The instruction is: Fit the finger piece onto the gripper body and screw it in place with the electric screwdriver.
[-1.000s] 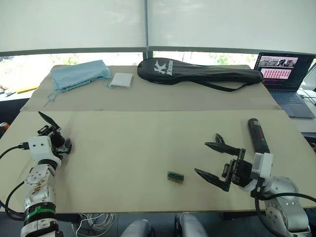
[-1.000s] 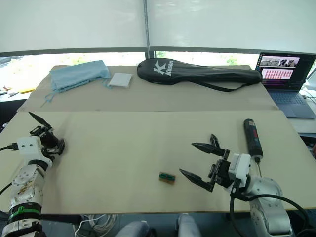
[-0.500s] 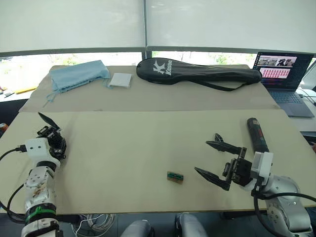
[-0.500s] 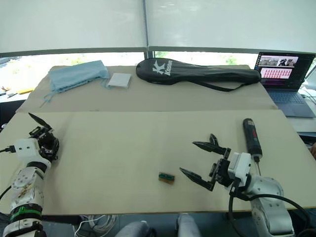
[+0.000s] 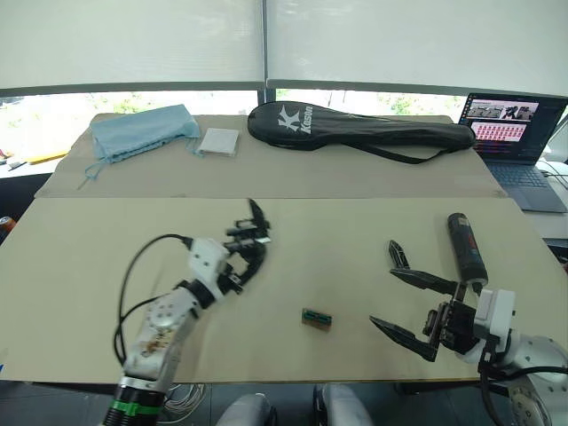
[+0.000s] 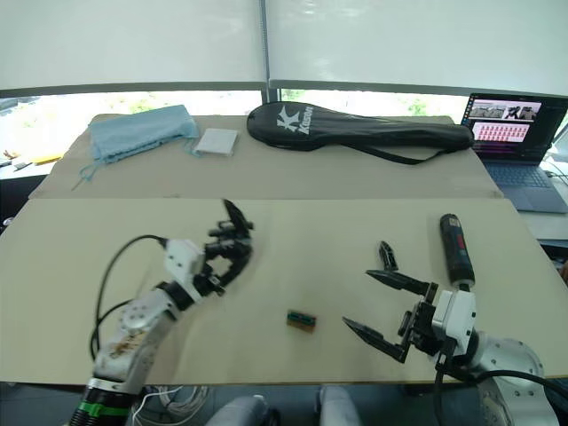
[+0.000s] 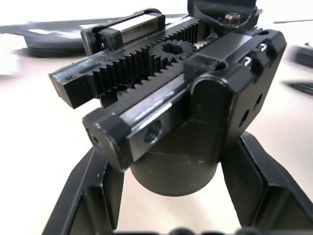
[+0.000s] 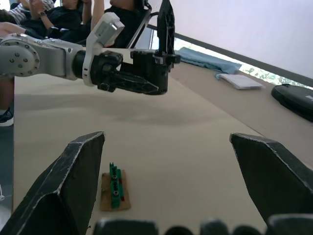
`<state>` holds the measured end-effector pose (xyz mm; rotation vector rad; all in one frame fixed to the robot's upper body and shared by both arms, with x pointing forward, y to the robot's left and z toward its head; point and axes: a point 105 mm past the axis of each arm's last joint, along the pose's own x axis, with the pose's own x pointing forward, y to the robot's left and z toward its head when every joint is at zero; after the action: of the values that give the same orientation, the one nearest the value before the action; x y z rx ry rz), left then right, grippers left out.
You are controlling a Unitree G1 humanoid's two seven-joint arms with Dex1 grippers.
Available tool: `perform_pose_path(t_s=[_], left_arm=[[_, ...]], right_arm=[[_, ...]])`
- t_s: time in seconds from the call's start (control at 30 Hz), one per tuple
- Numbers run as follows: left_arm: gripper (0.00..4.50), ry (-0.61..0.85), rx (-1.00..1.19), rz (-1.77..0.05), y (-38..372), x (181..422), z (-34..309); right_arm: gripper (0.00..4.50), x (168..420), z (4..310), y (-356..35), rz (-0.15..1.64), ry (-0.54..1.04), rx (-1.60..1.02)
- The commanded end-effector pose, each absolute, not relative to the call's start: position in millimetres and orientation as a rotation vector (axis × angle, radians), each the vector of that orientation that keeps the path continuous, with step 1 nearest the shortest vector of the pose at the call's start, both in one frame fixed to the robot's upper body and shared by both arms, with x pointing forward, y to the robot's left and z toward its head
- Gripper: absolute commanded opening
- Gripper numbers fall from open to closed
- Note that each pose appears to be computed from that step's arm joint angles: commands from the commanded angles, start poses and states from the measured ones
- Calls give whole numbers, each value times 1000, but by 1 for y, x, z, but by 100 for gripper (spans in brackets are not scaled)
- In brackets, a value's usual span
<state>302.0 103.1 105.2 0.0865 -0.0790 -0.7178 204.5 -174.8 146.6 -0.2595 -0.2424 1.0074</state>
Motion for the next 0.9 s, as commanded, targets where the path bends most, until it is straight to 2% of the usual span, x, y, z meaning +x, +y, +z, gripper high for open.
perform_pose_path(t_s=[0.03,0.27,0.67,0.9], left_arm=[[233,-168,133,-785,76,298,120],[233,-173,213,-850,44,304,107],[233,-118,193,-962,28,297,82],[233,-59,201,-954,33,300,68]], right_arm=[[450,198,161,-173,1005,-310,-293],[450,193,159,-167,1008,-297,-290],[450,190,160,-167,1001,-283,-301],[450,192,162,-166,1000,-284,-305]])
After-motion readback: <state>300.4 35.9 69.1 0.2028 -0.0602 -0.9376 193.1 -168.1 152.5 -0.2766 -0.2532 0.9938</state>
